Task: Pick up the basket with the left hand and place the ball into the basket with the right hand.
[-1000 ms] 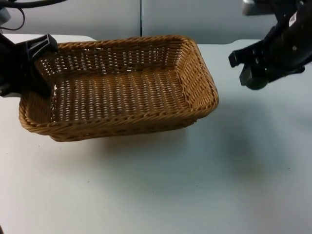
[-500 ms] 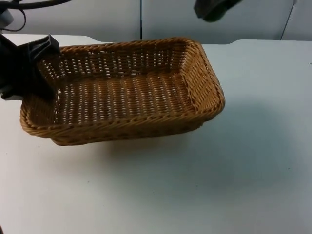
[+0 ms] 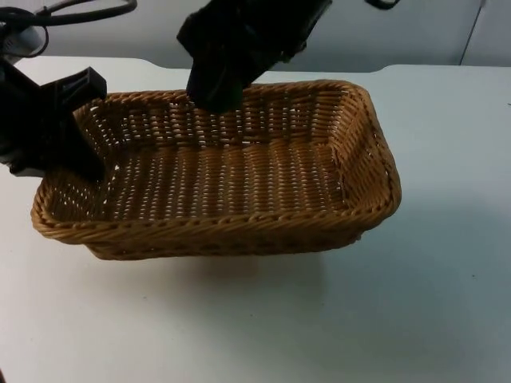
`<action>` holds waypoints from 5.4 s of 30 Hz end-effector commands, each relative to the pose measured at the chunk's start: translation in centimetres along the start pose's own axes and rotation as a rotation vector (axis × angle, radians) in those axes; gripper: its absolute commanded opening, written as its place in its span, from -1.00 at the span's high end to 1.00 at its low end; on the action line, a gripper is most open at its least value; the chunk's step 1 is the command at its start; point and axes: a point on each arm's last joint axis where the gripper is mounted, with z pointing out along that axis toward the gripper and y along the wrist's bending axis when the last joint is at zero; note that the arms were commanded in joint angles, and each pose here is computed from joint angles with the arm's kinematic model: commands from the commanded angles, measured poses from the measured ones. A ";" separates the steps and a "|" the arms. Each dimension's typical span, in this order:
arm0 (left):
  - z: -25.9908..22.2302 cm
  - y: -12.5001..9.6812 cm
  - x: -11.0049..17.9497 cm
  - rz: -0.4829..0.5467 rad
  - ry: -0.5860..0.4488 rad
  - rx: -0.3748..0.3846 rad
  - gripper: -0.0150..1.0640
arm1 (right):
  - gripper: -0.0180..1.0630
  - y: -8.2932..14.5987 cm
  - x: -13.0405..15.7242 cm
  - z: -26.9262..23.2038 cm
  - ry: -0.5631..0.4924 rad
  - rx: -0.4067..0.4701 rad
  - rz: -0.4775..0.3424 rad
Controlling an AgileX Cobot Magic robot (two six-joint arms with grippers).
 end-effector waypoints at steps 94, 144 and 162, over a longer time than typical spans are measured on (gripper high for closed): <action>1.8 1.6 -0.4 0.034 -0.034 -0.053 0.97 | 0.97 2.2 -5.3 -18.4 -0.220 0.226 -0.013; -18.4 -4.2 9.0 0.412 -0.265 -0.322 0.98 | 0.97 3.0 -4.3 -23.6 -0.313 0.322 0.027; -25.8 -2.2 30.2 0.517 -0.826 -0.454 0.98 | 0.97 6.0 6.4 -32.8 -0.372 0.500 0.154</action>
